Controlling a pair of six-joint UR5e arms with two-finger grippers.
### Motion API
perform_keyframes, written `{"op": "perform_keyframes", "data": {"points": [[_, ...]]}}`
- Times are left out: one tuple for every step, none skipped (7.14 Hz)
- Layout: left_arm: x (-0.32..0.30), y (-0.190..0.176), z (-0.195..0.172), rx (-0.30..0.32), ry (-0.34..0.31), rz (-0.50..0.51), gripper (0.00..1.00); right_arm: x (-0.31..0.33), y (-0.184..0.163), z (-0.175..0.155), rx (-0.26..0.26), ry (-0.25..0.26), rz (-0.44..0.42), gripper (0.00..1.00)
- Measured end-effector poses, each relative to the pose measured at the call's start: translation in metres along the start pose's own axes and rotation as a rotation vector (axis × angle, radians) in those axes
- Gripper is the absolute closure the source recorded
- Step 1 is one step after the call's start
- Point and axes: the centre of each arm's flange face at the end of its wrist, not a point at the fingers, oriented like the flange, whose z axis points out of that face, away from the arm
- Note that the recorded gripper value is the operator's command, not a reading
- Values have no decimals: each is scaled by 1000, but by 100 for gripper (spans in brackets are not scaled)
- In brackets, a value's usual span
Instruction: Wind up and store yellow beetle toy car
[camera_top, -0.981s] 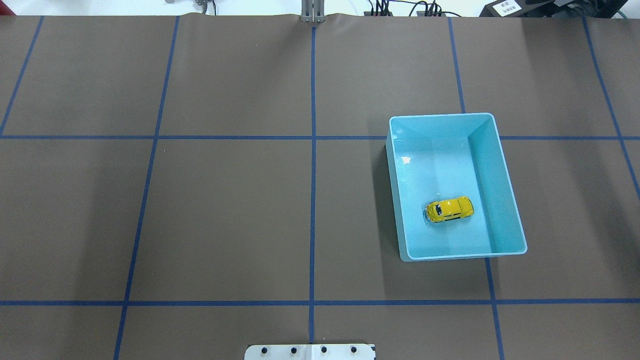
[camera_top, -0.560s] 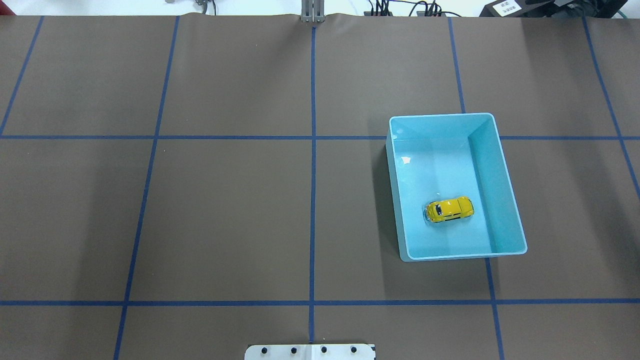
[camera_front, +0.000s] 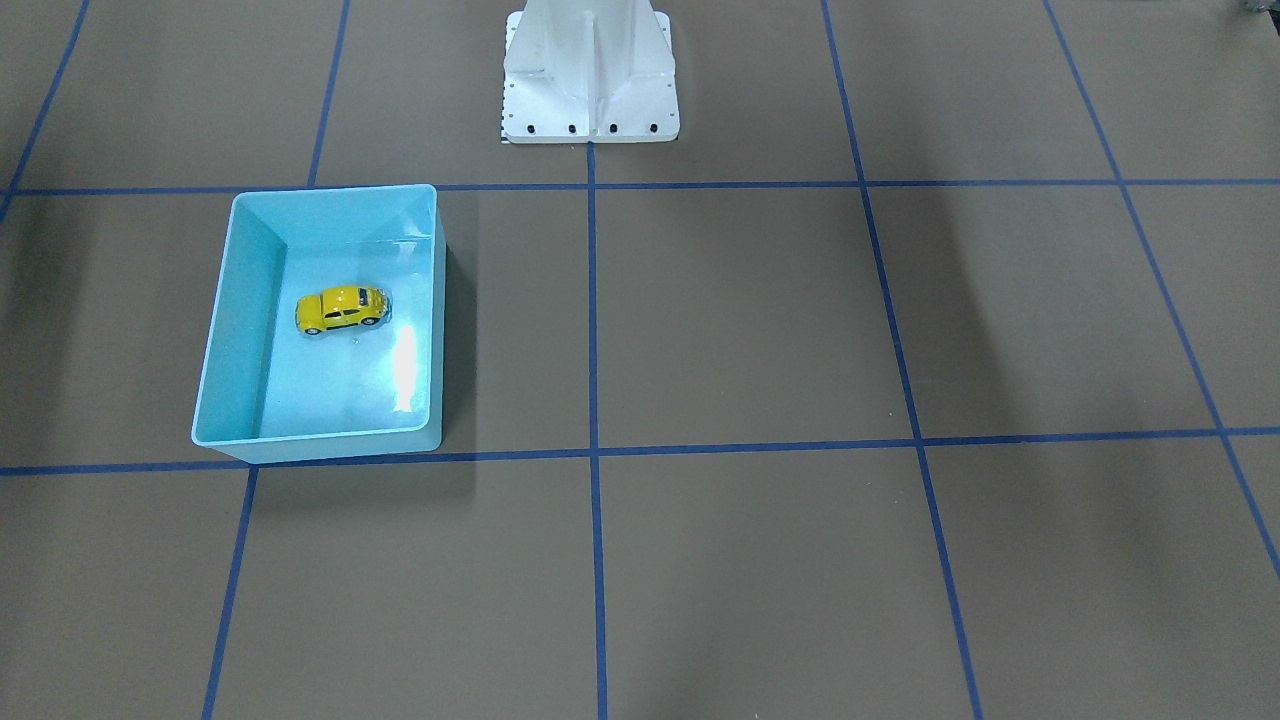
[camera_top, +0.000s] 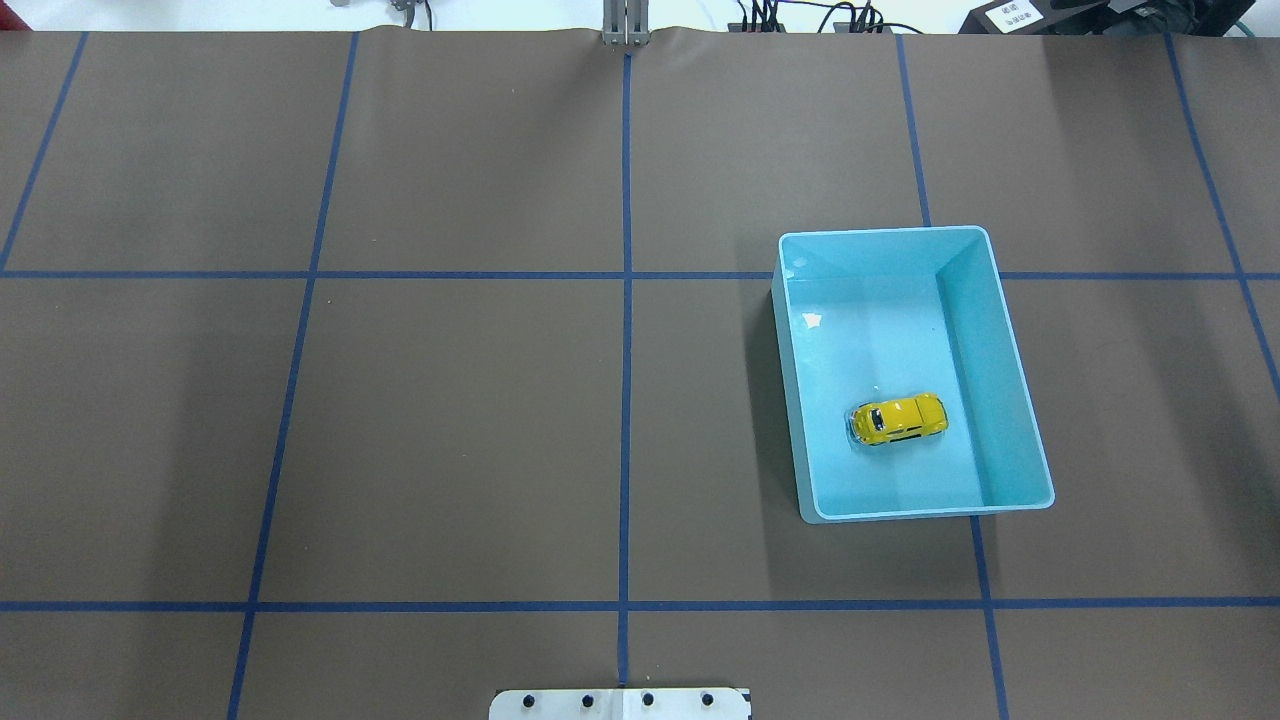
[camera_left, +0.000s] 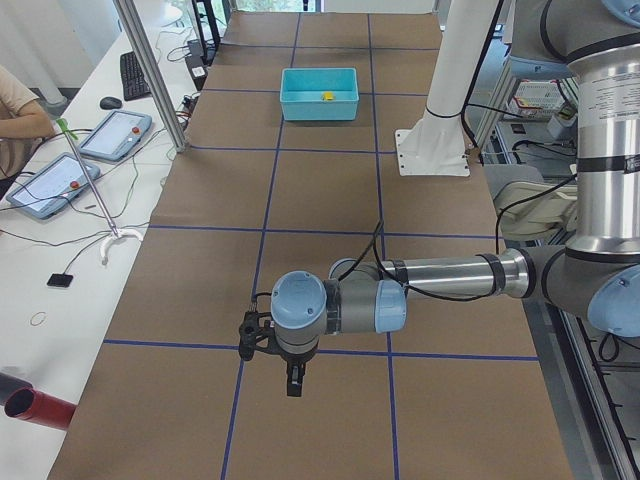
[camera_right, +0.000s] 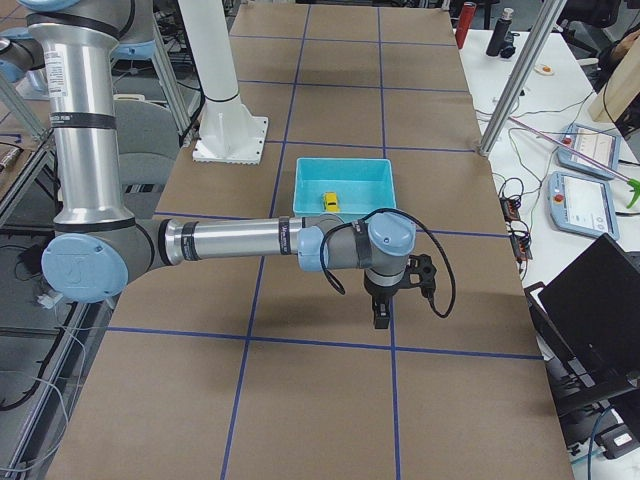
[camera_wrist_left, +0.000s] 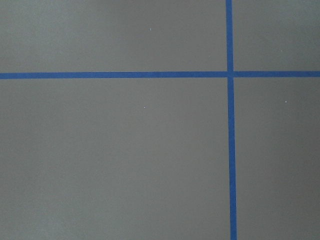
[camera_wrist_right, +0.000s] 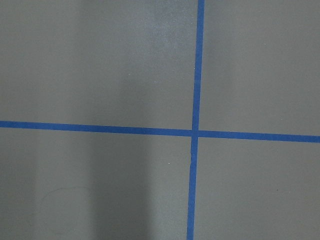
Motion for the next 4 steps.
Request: {"op": "perform_keyframes", "data": {"points": [[0,0,0,0,0,0,0,0,0,0,0,1,0,0],[0,0,0,-1,0,-1,0,0,0,0,0,2,1,0],[-1,0,1,-1,0,-1,0,0,0,0,0,3,1,0],[-1,0,1,-2,0,-1,0,-1,0,0,-1,2,1,0]]}}
